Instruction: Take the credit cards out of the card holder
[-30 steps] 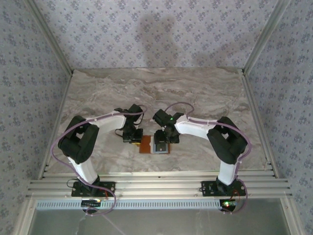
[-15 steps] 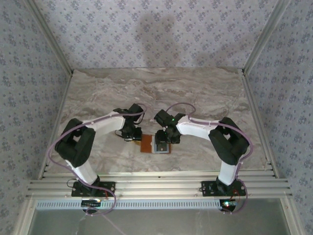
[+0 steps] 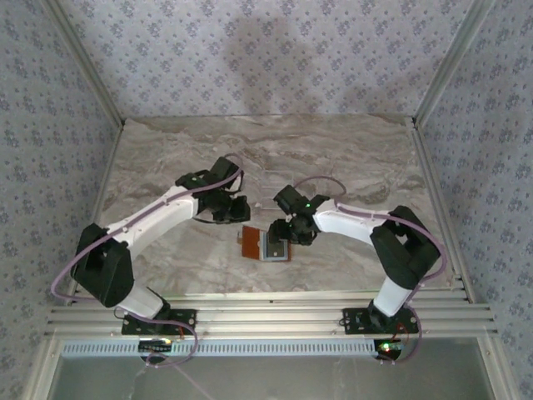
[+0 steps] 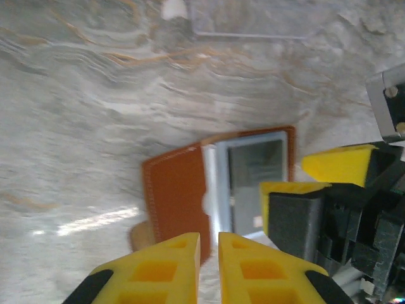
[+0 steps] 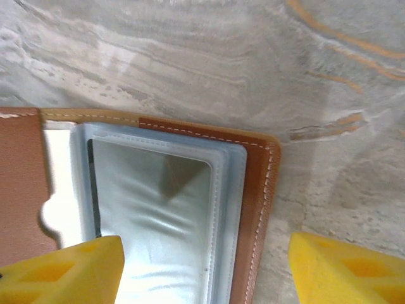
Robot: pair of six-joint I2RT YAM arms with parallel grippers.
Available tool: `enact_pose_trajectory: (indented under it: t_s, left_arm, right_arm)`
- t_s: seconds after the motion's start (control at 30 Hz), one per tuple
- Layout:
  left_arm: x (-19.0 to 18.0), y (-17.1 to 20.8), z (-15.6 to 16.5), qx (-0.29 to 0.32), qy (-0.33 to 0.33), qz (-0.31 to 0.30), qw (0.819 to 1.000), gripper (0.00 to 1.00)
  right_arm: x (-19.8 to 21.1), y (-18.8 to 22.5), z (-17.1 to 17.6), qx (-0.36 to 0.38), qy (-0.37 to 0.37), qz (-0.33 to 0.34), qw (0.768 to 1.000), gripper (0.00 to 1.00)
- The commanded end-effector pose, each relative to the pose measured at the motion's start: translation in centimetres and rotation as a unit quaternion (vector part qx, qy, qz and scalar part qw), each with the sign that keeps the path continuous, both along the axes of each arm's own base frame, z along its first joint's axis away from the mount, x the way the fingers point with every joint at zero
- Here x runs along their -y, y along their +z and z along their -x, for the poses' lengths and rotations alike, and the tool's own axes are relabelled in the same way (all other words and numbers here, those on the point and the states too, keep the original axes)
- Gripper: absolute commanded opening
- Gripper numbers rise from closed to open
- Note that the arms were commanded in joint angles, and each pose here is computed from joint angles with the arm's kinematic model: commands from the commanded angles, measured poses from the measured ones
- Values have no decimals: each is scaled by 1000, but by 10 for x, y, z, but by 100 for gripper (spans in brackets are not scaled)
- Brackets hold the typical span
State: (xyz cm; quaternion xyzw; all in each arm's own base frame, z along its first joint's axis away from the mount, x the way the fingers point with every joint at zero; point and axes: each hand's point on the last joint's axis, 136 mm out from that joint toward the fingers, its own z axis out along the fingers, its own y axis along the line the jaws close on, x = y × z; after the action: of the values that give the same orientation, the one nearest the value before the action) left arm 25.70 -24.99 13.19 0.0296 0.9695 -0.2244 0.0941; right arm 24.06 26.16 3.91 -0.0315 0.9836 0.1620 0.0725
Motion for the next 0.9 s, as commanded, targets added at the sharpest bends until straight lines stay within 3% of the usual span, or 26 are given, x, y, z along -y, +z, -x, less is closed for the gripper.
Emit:
enact_pose_trajectory:
  t_s: [0.0,0.17,0.37,0.67,0.87]
  left_arm:
    - [28,-5,8,-33,-9,45,998,15]
    - [34,-38,14,-60,-10,36,998,11]
    - [29,-70,16,-74,-5,33,997,7]
    - [22,-98,19,-102,9,48,994,7]
    - [23,-105,18,-109,15,62,992,11]
  right_arm:
    - [-1,13,-3,6,-14,-33,999,71]
    - [-3,20,-3,10,-16,-55,998,65]
    - [-9,15,-3,-2,-15,-71,997,49]
    - [3,-8,0,-18,-15,-20,1000,42]
    - [1,-22,4,-33,-13,-27,999,35]
